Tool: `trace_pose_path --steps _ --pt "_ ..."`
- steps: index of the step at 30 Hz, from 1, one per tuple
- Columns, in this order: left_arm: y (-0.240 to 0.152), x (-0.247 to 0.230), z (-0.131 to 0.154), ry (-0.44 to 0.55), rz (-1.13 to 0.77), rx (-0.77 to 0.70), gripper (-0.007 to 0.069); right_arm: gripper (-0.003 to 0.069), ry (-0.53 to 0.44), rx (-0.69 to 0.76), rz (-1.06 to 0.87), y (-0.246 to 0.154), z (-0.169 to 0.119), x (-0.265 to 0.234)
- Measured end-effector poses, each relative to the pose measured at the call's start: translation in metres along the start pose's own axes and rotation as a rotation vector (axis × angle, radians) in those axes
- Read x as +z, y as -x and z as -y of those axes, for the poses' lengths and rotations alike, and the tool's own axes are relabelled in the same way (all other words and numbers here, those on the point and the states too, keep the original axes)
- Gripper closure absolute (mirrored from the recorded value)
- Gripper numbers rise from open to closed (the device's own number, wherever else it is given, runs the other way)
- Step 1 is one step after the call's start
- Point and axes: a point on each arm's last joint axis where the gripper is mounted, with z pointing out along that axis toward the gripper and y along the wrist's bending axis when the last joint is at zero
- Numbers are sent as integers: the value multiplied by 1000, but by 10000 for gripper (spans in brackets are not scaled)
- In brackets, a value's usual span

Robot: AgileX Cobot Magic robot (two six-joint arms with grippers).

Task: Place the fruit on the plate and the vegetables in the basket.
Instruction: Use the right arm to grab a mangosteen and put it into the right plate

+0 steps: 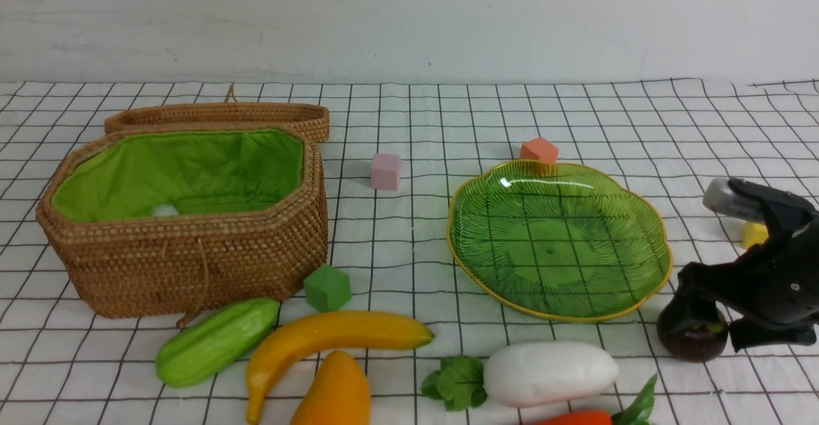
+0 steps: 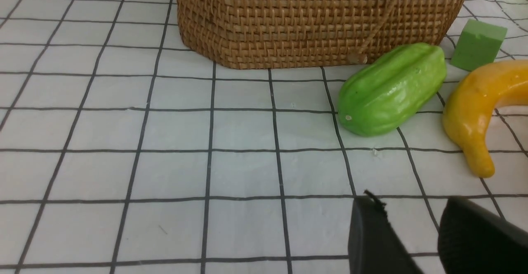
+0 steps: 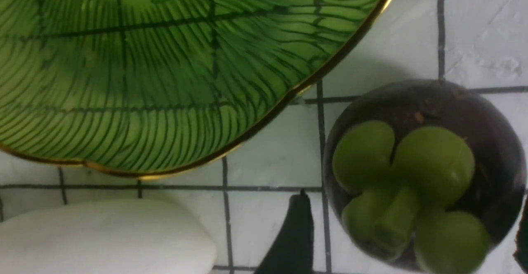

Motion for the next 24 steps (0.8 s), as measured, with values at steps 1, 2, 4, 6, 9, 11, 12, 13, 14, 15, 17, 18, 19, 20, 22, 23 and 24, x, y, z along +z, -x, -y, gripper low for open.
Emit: trace_pose_path --steps 1,2,4,6,9,11,12,13,14,15,17,18,19,20,22,23,24 --pt "0 0 0 0 0 0 386 -16 -7 0 -1 1 2 5" --pt "0 0 0 0 0 0 386 -12 -13 -5 1 2 3 9" --pt "0 0 0 0 0 0 386 10 -18 -20 0 3 5 13" --pt "0 0 0 0 0 0 386 51 -17 -36 -3 2 5 13" --pt "0 0 0 0 0 0 386 71 -8 -50 -18 1 3 7" --pt "0 0 0 0 0 0 386 71 -4 -70 -21 1 0 -2" --pt "0 0 0 0 0 0 386 71 -2 -89 -24 1 -3 -9" --pt "0 0 0 0 0 0 386 71 -1 -107 -22 2 -5 -18" --pt "0 0 0 0 0 0 386 71 -1 -115 -27 3 -6 -20" --pt "0 0 0 0 0 0 386 71 -1 -142 -17 6 -12 -39" --pt "0 0 0 0 0 0 386 71 9 -147 13 13 -19 -57" --pt "0 0 0 0 0 0 386 71 13 -148 28 15 -21 -62" --pt "0 0 0 0 0 0 386 71 39 -145 77 23 -28 -75" --pt "0 0 0 0 0 0 386 71 71 -150 124 29 -36 -82" --pt "0 0 0 0 0 0 386 71 106 -162 171 36 -45 -85" --pt "0 0 0 0 0 0 386 71 142 -193 215 42 -57 -84" --pt "0 0 0 0 0 0 386 71 167 -217 238 47 -66 -78"
